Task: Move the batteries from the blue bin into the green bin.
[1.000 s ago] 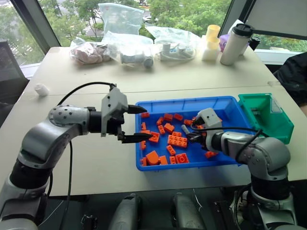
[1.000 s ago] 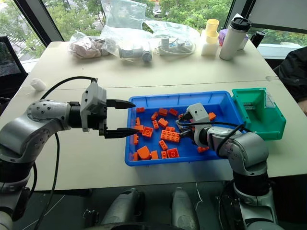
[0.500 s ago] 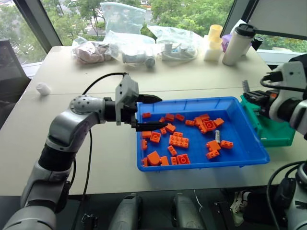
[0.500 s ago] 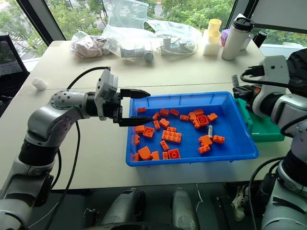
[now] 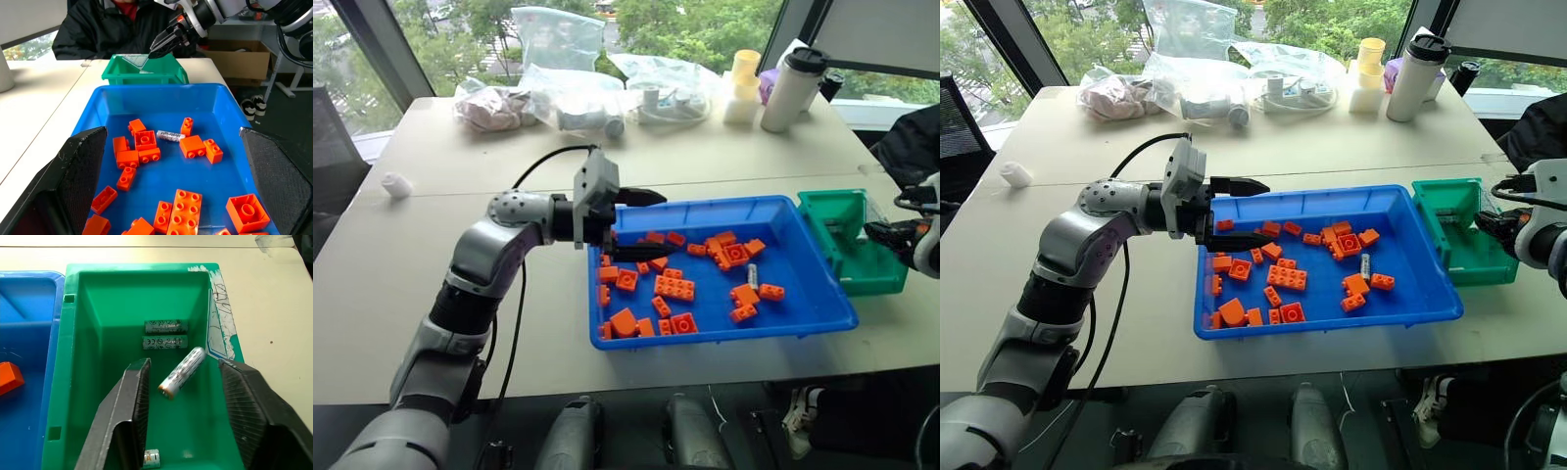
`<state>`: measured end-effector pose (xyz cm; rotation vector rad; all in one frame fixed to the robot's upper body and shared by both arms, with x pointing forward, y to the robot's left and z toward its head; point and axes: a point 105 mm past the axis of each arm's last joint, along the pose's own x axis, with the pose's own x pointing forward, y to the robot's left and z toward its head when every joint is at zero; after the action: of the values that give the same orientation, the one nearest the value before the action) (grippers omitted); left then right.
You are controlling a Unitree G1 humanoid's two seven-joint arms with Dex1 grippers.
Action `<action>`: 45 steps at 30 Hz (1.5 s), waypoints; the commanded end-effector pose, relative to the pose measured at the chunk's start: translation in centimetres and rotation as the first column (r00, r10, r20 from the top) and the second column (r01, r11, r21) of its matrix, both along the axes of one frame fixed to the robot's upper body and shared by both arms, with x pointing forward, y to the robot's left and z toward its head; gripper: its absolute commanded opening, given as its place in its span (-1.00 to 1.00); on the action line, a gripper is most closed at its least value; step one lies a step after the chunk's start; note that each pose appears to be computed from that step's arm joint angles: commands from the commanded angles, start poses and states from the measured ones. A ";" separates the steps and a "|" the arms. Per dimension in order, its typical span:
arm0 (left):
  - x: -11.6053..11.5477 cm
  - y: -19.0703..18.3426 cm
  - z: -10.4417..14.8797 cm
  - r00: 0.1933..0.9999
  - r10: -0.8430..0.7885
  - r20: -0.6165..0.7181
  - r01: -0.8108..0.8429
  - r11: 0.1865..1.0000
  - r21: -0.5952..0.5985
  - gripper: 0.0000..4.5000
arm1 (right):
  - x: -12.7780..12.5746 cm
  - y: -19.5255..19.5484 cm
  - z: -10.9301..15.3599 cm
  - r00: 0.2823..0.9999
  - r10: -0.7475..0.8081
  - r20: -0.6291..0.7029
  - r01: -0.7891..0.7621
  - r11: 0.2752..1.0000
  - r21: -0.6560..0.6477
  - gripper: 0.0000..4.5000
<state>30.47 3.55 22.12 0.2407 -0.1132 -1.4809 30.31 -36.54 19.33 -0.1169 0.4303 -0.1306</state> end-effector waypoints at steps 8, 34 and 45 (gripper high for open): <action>-0.9 2.2 0.1 0.999 0.025 0.034 -0.027 0.997 0.072 1.00 | 0.5 3.6 5.0 0.937 0.336 0.099 -0.320 0.936 -0.147 0.98; -3.7 3.9 -2.1 0.999 0.042 0.030 -0.047 0.975 0.217 1.00 | 0.1 13.7 -3.4 0.844 0.478 -0.245 -0.422 0.872 0.246 0.98; -4.0 3.1 -1.7 0.998 0.025 0.056 -0.036 0.979 0.203 1.00 | -0.2 13.6 -6.7 0.862 0.392 -0.323 -0.315 0.911 0.264 0.98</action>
<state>26.92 7.16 19.35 0.4228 0.0618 -1.4445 30.01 -22.43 12.45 -0.0067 0.8040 0.3493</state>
